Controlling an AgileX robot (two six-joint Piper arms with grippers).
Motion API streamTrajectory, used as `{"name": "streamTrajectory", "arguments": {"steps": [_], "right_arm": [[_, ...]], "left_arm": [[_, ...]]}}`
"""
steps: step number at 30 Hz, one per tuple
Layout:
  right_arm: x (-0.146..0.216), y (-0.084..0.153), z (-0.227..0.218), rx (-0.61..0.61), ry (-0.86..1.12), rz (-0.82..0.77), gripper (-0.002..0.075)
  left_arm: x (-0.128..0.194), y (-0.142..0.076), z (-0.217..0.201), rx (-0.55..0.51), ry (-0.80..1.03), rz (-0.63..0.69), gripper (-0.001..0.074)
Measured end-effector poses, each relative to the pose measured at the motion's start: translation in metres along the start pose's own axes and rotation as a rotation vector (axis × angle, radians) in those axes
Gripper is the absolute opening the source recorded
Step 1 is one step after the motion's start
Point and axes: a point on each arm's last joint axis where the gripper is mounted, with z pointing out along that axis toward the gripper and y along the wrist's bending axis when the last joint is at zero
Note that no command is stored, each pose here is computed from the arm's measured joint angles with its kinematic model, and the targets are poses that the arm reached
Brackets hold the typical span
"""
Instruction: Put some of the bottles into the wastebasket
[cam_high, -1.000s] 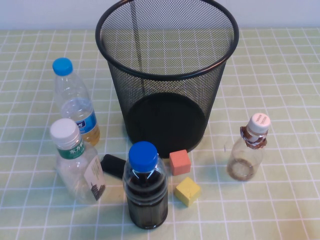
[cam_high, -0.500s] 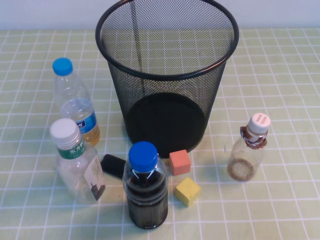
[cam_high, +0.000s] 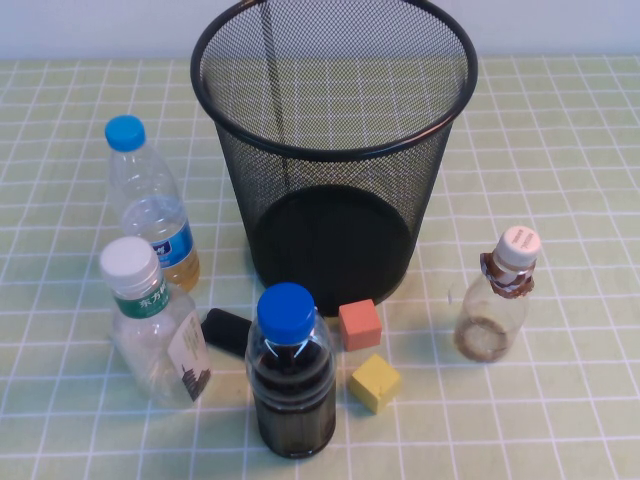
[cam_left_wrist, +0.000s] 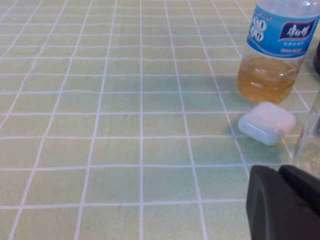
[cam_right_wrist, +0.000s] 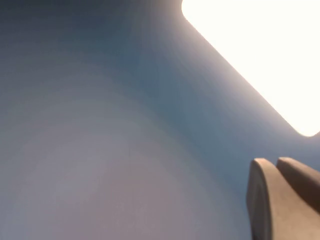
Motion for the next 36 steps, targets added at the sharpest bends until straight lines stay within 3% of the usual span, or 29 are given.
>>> {"name": "streamTrajectory", "arguments": {"steps": [5, 11, 19, 24, 32, 36], "right_arm": [[-0.001, 0.002, 0.051, 0.046, 0.291, 0.009, 0.0], [0.048, -0.007, 0.091, 0.093, 0.582, -0.011, 0.0], [0.109, -0.017, 0.105, 0.141, 0.897, 0.009, 0.0], [0.129, -0.006, 0.117, 0.032, 1.174, -0.066, 0.0], [0.159, 0.045, 0.158, -0.242, 1.583, -0.094, 0.0], [0.175, 0.065, 0.174, -0.276, 1.747, -0.081, 0.0]], "left_arm": [[0.0, 0.0, 0.0, 0.0, 0.0, 0.0, -0.0004], [0.0, 0.0, 0.0, 0.0, 0.0, 0.0, -0.0004], [0.0, 0.0, 0.0, 0.0, 0.0, 0.0, -0.0004], [0.0, 0.0, 0.0, 0.0, 0.0, 0.0, -0.0005], [0.0, 0.0, 0.0, 0.0, 0.0, 0.0, -0.0004], [0.0, 0.0, 0.0, 0.0, 0.0, 0.0, -0.0004]]}}
